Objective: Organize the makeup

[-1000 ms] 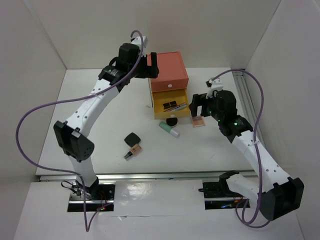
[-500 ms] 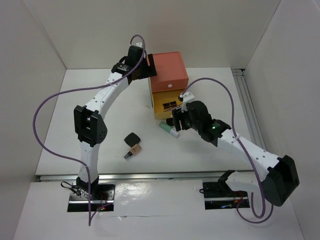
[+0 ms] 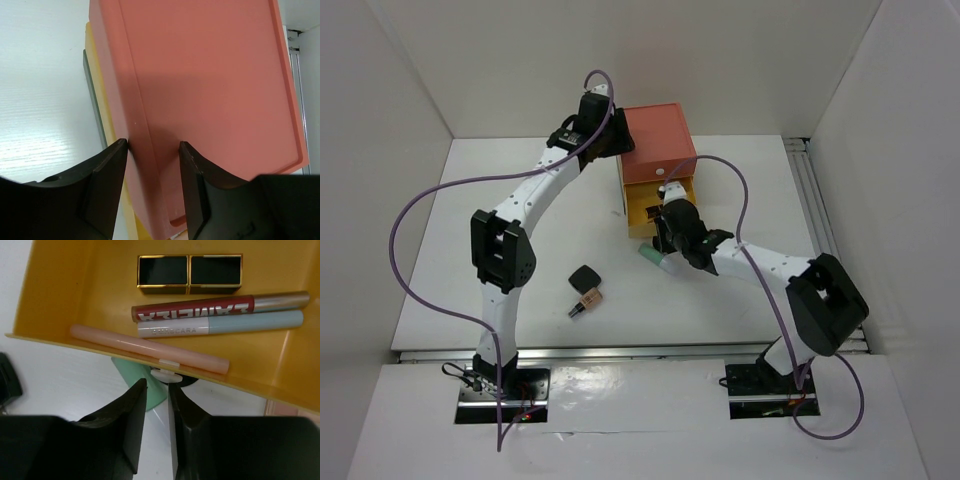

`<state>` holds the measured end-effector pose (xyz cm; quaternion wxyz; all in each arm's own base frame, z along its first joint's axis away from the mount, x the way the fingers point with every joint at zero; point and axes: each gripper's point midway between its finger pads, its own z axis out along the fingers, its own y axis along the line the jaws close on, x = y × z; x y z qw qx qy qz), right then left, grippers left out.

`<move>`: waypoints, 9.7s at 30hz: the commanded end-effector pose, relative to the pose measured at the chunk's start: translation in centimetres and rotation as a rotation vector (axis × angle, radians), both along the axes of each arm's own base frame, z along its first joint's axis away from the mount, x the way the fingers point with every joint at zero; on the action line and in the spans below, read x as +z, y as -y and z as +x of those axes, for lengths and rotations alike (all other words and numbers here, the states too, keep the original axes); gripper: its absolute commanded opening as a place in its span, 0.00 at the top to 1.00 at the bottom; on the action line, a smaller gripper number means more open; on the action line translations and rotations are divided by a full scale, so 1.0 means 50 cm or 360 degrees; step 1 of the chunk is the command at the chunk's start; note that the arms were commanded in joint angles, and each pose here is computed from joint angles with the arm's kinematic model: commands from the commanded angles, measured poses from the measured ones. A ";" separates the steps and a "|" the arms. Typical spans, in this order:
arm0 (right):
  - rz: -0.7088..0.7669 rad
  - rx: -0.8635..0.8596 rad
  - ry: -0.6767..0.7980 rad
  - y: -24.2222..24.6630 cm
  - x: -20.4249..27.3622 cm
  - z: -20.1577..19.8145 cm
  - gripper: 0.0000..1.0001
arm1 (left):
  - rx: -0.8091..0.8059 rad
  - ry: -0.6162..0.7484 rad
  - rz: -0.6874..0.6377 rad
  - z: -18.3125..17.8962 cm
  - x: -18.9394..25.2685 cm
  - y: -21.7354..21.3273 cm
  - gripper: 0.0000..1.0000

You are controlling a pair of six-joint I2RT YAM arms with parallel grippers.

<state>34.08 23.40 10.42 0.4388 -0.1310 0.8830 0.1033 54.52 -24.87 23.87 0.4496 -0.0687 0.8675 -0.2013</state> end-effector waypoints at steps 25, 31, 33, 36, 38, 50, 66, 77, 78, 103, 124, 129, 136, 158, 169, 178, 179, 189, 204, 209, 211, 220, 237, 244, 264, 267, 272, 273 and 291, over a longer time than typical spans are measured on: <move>0.0467 -0.0627 0.0706 -0.017 0.125 0.376 0.43 | -0.0129 -0.0200 0.0089 -0.021 -0.131 0.011 0.48; 0.0336 -0.0463 0.0559 0.006 0.065 0.290 0.31 | -0.0129 -0.0214 0.0095 -0.024 -0.134 0.009 0.48; 0.0286 -0.0426 0.0498 0.025 0.017 0.264 0.30 | -0.0114 -0.0198 0.0088 -0.016 -0.125 0.001 0.48; 0.0334 -0.0289 0.0516 0.019 0.010 0.267 0.30 | -0.0114 -0.0185 0.0082 -0.013 -0.117 0.002 0.48; 0.0332 -0.0224 0.0498 0.008 -0.014 0.276 0.30 | -0.0106 -0.0189 0.0071 -0.014 -0.117 0.003 0.48; 0.0392 -0.0195 0.0705 -0.008 -0.028 0.361 0.34 | -0.0077 -0.0208 0.0062 -0.015 -0.124 0.000 0.48; 0.0437 -0.0188 0.0775 -0.017 -0.018 0.393 0.63 | -0.0068 -0.0233 0.0059 -0.022 -0.133 -0.002 0.48; 0.0411 -0.0017 0.0764 -0.014 -0.018 0.352 0.95 | -0.0056 -0.0216 0.0061 -0.018 -0.125 -0.004 0.48; 0.0392 -0.0017 0.0725 -0.006 -0.038 0.335 0.95 | -0.0056 -0.0216 0.0061 -0.018 -0.125 -0.004 0.48; 0.0243 0.0005 0.0364 0.064 -0.077 0.106 0.86 | -0.0036 -0.0233 0.0064 -0.027 -0.129 -0.011 0.42; 0.0053 0.1001 0.0201 -0.098 0.017 -0.129 0.17 | -0.0002 -0.0123 0.0076 -0.280 -0.002 -0.132 0.00; -0.0043 0.1029 0.0139 -0.133 -0.034 -0.131 0.17 | 0.0089 -0.0281 0.0075 -0.432 -0.102 -0.194 0.00; -0.0159 0.0980 0.0101 -0.143 -0.106 -0.095 0.20 | 0.0166 -0.0402 -0.0009 -0.594 -0.158 -0.240 0.00; -0.0197 0.0823 0.0575 -0.157 0.105 -0.006 0.97 | 0.0079 -0.0497 0.0051 -0.661 -0.206 -0.242 0.00; -0.0558 0.1313 0.0417 -0.063 0.067 0.173 0.95 | -0.0203 -0.0701 0.0189 -0.685 -0.289 -0.179 0.00; -0.0648 0.1284 0.0296 -0.018 -0.009 0.236 0.78 | -0.0310 -0.0755 0.0307 -0.698 -0.348 -0.146 0.01; -0.0633 0.1273 0.0268 -0.015 -0.022 0.229 0.72 | -0.0297 -0.0796 0.0346 -0.699 -0.365 -0.151 0.01; -0.0453 0.1175 0.0446 -0.018 0.107 0.181 0.11 | -0.0206 -0.0796 0.0570 -0.673 -0.394 -0.158 0.11; -0.0019 0.1052 0.0813 0.003 0.306 -0.018 0.08 | -0.0272 -0.0774 0.0793 -0.662 -0.437 -0.105 0.61; 0.0039 0.0843 0.0796 0.036 0.303 -0.038 0.08 | -0.0359 -0.0693 0.0799 -0.662 -0.397 -0.051 0.87; 0.0095 0.0579 0.0800 0.071 0.314 -0.023 0.08 | -0.0421 -0.0576 0.0764 -0.651 -0.345 -0.011 0.89; 0.0143 -0.0905 0.0488 0.349 0.216 0.028 0.00 | -0.0560 0.0049 0.0720 -0.458 -0.109 0.150 0.88; 0.0226 -0.0878 0.0220 0.419 0.143 0.002 0.00 | -0.0698 0.0108 0.0823 -0.194 -0.167 0.249 0.49; 0.0213 -0.0712 0.0205 0.396 0.142 -0.018 0.00 | -0.0766 0.0039 0.0760 -0.185 -0.215 0.277 0.38; 0.0129 0.0160 0.0034 0.104 0.064 -0.090 0.00 | -0.0570 -0.0032 0.0520 -0.360 -0.067 0.120 0.13; -0.0036 0.0136 0.0008 0.071 0.015 -0.078 0.00 | -0.0416 -0.0075 0.0449 -0.448 -0.065 0.026 0.06; -0.0086 0.0077 -0.0024 0.036 -0.054 -0.042 0.00 | -0.0221 -0.0211 0.0344 -0.587 -0.122 -0.105 0.00; -0.0091 0.0062 -0.0011 0.033 -0.055 -0.032 0.00 | -0.0175 -0.0222 0.0357 -0.597 -0.133 -0.124 0.00; -0.0009 -0.0038 0.0072 -0.032 -0.105 0.049 0.63 | 0.0068 -0.0450 0.0359 -0.682 -0.203 -0.217 0.00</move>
